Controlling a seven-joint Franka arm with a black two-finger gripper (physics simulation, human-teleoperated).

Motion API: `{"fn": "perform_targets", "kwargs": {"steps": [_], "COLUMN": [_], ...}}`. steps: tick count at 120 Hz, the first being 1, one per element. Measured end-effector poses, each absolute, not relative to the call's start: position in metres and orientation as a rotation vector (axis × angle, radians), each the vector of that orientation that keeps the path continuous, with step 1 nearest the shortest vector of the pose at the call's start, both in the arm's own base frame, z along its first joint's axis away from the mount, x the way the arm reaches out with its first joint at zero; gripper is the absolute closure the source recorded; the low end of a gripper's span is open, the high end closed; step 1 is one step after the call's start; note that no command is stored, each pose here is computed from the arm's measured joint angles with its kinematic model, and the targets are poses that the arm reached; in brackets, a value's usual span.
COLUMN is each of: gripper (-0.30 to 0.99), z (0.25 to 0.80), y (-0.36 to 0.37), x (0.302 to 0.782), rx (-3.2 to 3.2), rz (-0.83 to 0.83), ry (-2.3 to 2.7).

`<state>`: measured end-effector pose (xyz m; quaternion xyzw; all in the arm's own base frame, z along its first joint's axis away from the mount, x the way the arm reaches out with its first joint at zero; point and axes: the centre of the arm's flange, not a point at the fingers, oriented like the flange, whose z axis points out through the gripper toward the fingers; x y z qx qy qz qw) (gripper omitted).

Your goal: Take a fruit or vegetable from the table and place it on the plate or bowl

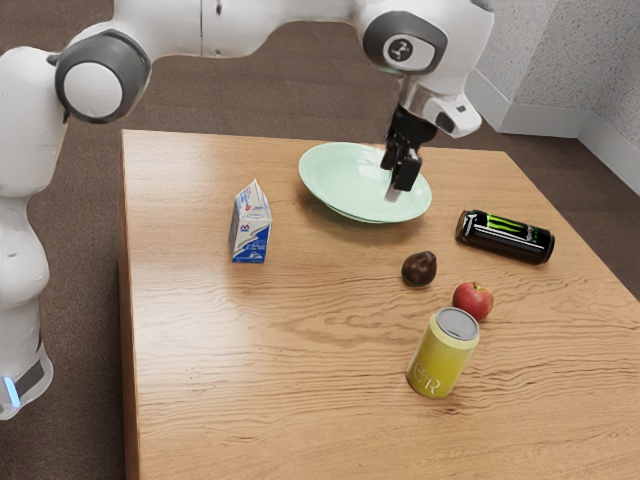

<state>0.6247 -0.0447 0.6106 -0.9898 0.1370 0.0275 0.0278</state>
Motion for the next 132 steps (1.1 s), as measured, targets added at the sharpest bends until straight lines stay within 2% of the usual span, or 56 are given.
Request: {"fn": "perform_targets", "kwargs": {"steps": [10, 26, 64, 96, 132], "gripper": [0.00, 0.00, 0.00, 0.00, 0.00], "z": [0.602, 0.579, 0.566, 0.542, 0.498], "y": [-0.056, -0.035, -0.021, -0.080, -0.094], "x": [0.633, 0.655, 0.709, 0.723, 0.745], "rx": [-3.077, -3.135, -3.195, -3.178, -3.184], "rz": [0.063, 0.056, -0.135, -0.195, -0.251], "ry": [0.486, 0.487, 0.605, 0.807, 0.873]}}
